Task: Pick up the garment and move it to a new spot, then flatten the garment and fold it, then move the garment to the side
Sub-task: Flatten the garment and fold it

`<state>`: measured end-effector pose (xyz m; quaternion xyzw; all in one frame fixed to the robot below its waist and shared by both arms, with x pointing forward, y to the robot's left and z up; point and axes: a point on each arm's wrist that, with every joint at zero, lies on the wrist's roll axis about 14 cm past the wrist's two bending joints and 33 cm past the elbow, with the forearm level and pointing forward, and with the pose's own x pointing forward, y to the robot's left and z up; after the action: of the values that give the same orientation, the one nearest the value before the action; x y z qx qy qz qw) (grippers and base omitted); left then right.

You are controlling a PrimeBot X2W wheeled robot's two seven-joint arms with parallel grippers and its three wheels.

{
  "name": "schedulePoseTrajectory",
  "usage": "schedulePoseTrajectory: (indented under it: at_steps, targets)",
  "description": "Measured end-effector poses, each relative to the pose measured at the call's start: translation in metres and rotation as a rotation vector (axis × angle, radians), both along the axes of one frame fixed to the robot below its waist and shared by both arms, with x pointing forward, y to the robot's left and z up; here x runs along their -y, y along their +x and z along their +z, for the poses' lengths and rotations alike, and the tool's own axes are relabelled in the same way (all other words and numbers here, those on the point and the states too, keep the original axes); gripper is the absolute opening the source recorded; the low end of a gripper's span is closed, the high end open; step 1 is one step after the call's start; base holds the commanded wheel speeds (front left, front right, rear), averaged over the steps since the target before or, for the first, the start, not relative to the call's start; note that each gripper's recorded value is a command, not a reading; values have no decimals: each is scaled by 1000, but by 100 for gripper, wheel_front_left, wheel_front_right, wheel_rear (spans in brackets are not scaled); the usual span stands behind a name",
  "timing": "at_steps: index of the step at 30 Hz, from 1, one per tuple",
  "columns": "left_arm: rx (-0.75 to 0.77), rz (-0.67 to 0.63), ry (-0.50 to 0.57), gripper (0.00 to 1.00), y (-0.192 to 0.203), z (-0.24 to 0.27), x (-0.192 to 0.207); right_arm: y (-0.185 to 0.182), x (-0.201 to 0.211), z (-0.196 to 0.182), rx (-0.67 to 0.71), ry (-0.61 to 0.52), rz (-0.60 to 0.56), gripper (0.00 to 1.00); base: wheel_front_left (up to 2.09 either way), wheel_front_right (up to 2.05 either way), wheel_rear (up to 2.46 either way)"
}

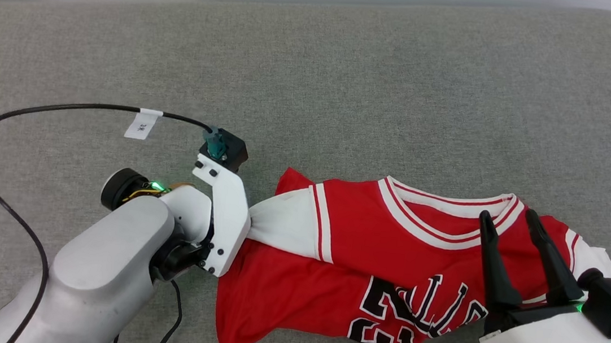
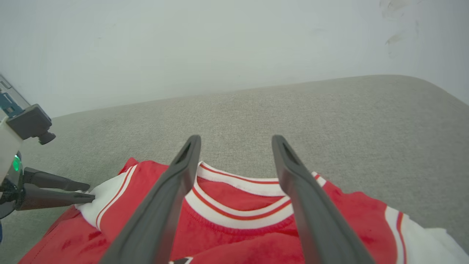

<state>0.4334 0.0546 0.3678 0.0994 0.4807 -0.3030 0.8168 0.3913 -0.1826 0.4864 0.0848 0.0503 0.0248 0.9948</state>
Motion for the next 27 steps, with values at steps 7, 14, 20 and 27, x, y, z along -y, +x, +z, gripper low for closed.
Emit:
schedulePoseTrajectory:
  at_steps: [7,14,20,27]
  targets:
    - [70,-35,-22,0,4,6,7,3,-1,-4,-1,20,1,100,0,0,0]
    - [303,86,-99,0,34,54,-11,5,-7,0,5,34,18,100,0,0,0]
    - [445,226,-106,0,38,90,-54,3,-12,3,2,32,36,100,0,0,0]
    - [324,469,-97,0,-14,60,-104,3,-16,10,16,36,51,100,0,0,0]
